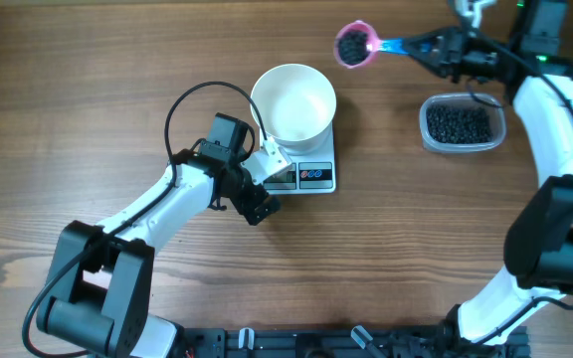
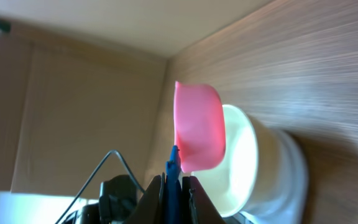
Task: Scoop item into bowl and weigh 150g on scale
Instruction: 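Carry the filled scoop with the right gripper over the white bowl, then tip the scoop with the right gripper to pour beans into the bowl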
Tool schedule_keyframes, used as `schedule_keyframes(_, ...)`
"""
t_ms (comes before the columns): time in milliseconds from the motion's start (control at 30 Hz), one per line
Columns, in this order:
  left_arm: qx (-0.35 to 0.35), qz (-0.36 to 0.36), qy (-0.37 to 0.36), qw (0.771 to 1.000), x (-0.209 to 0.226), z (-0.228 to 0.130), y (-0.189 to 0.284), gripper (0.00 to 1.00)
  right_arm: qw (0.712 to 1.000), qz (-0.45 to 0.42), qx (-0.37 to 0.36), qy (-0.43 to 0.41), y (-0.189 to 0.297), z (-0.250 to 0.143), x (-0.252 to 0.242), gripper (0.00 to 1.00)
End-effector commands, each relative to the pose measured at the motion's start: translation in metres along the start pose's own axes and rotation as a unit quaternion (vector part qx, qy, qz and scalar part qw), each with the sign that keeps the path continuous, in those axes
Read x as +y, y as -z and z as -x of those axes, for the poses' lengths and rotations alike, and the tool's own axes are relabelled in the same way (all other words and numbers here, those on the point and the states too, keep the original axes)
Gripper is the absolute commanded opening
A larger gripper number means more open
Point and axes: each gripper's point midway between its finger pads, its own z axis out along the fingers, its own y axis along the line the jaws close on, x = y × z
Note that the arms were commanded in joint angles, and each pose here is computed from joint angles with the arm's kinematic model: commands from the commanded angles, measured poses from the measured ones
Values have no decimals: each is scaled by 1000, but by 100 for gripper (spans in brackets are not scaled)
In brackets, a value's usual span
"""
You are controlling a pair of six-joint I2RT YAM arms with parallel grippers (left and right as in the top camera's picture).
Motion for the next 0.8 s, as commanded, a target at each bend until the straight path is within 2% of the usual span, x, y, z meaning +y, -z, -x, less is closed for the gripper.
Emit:
schedule_keyframes(0, -1, -11, -9, 1000, -4, -1, -3, 100, 999, 3, 17, 38, -26, -9, 33, 4)
schedule_keyframes(167, -1, -11, -9, 1000, -4, -1, -3, 100, 991, -53, 28, 119, -67, -26, 29, 4)
schedule_keyframes(300, -1, -11, -9, 1000, -4, -1, -3, 100, 962, -52, 65, 262, -93, -49, 36, 4)
schedule_keyframes(467, -1, -11, -9, 1000, -4, -1, -3, 100, 925, -109, 85, 355, -101, -57, 18, 4)
schedule_keyframes(700, -1, -11, -10, 1000, -4, -1, -3, 100, 890, -106, 111, 429, -99, -64, 13, 4)
schedule_keyframes(767, -1, -11, -9, 1000, -4, -1, -3, 100, 867, -100, 116, 475, -99, -64, 13, 4)
